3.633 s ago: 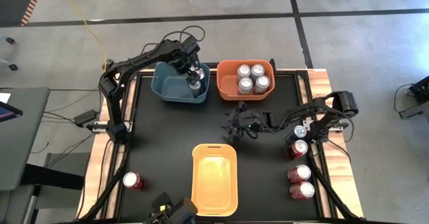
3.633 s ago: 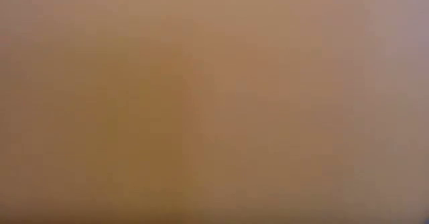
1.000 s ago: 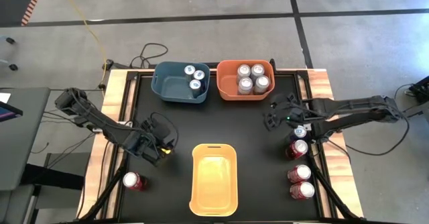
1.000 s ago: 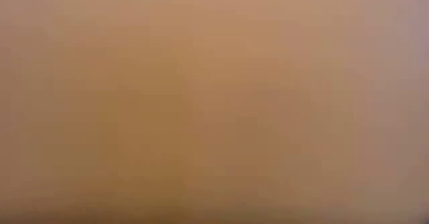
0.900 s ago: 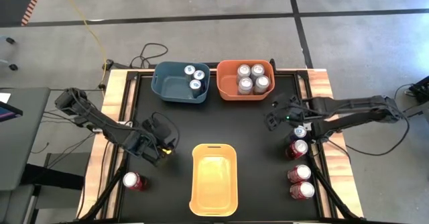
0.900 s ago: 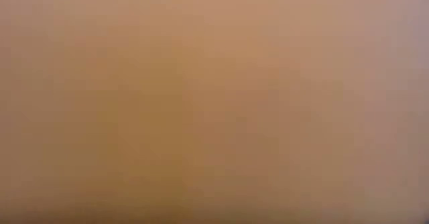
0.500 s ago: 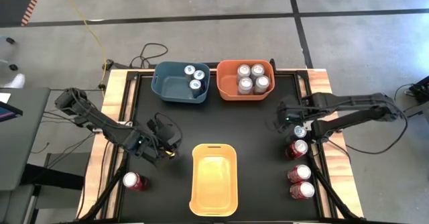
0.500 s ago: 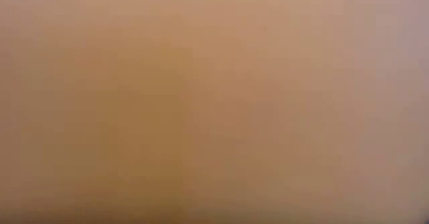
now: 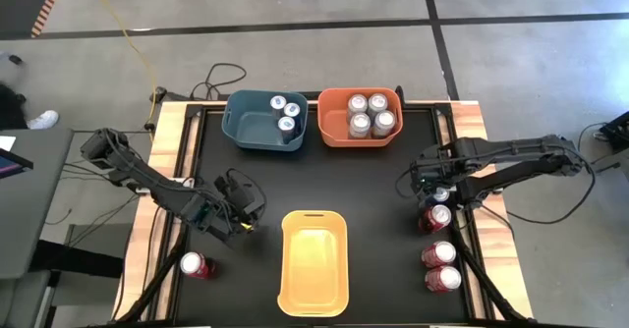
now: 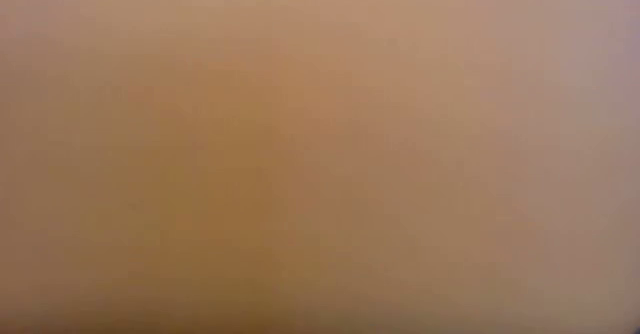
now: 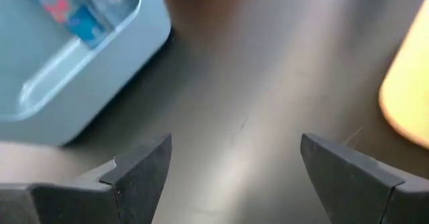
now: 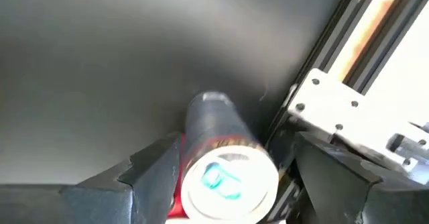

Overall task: Sort soda cans
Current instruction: Put the blue soda can into the blue bin

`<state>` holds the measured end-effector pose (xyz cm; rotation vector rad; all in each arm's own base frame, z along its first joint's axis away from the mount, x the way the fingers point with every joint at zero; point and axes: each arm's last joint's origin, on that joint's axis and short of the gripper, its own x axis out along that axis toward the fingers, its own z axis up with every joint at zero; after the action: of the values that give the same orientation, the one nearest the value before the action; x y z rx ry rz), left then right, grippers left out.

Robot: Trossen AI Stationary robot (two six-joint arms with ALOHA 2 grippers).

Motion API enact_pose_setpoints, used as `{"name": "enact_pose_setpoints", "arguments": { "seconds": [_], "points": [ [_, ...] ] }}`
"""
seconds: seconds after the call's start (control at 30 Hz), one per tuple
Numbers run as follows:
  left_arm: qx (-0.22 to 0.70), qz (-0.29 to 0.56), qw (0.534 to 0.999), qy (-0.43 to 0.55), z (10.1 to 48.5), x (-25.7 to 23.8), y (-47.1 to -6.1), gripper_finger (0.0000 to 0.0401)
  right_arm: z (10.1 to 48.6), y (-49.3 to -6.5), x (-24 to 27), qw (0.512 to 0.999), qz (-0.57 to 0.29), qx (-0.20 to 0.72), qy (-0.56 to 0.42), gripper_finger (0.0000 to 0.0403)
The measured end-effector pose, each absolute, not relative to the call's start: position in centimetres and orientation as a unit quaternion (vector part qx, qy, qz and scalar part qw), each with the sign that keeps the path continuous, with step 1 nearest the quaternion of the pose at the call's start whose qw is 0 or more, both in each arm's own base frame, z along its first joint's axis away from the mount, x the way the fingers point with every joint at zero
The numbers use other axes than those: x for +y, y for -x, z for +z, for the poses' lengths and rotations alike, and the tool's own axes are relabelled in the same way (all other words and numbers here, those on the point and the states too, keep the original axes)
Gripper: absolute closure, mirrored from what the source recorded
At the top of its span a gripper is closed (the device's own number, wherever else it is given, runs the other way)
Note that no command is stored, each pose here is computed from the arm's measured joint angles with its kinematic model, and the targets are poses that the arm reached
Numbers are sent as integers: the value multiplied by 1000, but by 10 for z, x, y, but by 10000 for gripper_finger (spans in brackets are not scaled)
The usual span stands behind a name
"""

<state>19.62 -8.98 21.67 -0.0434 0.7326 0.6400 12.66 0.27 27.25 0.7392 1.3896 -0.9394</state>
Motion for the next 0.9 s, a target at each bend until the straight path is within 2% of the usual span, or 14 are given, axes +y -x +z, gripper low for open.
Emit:
{"name": "enact_pose_setpoints", "arguments": {
  "seconds": [0.27,0.43,0.67,0.77,0.9],
  "points": [
    [342,295,889,77,176,-89,-187,76,269,-126,7,594,-384,622,-336,97],
    [339,264,900,74,168,-91,-187,76,257,-123,12,575,-400,629,-339,97],
    [340,258,901,78,170,-92,-188,76,254,-132,17,605,-378,602,-359,100],
    [342,257,901,79,170,-92,-188,76,253,-137,19,617,-367,596,-360,121],
    [338,260,901,78,170,-91,-189,76,253,-143,23,644,-357,577,-353,168]
  ]
}}
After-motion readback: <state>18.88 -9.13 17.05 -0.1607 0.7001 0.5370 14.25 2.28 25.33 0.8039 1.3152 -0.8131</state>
